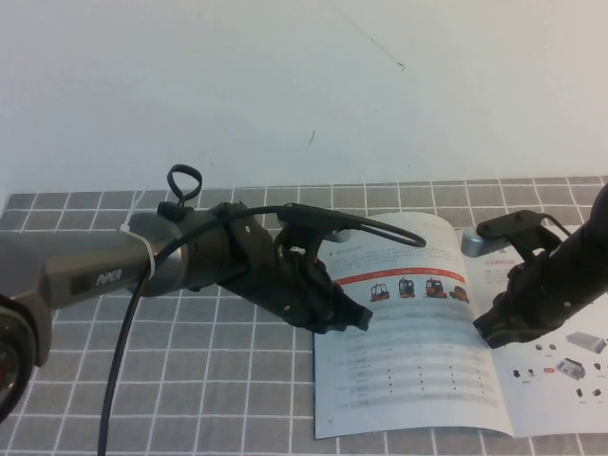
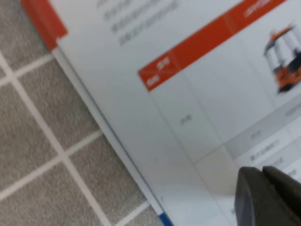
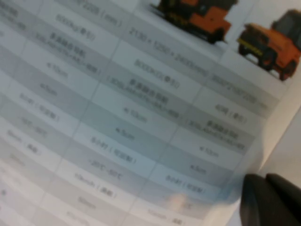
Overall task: Close book
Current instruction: 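Close the open booklet and leave it lying on the table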
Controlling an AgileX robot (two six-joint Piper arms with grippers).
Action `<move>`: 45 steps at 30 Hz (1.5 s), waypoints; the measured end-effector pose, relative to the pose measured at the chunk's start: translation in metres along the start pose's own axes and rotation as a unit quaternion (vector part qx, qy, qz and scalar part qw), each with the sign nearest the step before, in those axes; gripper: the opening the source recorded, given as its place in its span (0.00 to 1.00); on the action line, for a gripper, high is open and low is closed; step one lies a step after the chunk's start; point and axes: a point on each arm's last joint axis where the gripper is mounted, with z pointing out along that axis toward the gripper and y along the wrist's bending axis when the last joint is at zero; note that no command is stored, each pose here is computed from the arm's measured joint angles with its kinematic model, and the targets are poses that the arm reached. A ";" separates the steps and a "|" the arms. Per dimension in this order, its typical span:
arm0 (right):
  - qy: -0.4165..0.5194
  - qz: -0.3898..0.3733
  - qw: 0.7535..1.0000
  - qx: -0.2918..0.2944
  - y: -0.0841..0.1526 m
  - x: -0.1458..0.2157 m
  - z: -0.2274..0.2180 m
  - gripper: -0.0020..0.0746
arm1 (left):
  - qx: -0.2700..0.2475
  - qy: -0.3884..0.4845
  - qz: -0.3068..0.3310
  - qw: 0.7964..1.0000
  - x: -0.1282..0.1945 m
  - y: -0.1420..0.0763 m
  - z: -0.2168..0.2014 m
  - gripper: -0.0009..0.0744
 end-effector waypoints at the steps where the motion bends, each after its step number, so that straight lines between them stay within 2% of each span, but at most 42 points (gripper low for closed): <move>1: -0.002 0.003 1.000 -0.003 0.001 0.000 0.000 0.02 | 0.001 -0.003 -0.001 1.000 -0.002 0.000 -0.001 0.01; 6: -0.035 0.005 0.999 -0.036 0.006 -0.006 0.000 0.02 | 0.006 -0.003 0.000 1.000 -0.004 -0.002 -0.002 0.01; 9: -0.045 -0.011 0.998 -0.031 0.006 -0.012 -0.004 0.02 | -0.001 -0.001 0.004 1.000 -0.006 0.002 -0.006 0.01; 17: 0.019 -0.044 0.996 0.081 -0.022 -0.027 -0.044 0.02 | -0.023 0.006 -0.023 0.999 -0.009 0.033 -0.026 0.01; 21: 0.068 -0.034 0.991 0.110 -0.036 -0.018 -0.043 0.02 | -0.023 0.012 -0.030 0.999 -0.008 0.035 -0.027 0.01; 29: 0.118 -0.010 0.988 0.096 -0.048 -0.008 -0.007 0.02 | -0.022 0.015 -0.033 0.999 -0.006 0.036 -0.025 0.01; 39: 0.114 -0.003 0.990 0.087 -0.048 -0.009 -0.006 0.02 | -0.029 0.035 -0.069 0.997 0.003 0.045 -0.004 0.01; 45: 0.113 0.001 0.990 0.081 -0.049 -0.009 -0.005 0.02 | -0.013 0.029 -0.105 0.994 0.004 0.043 0.001 0.01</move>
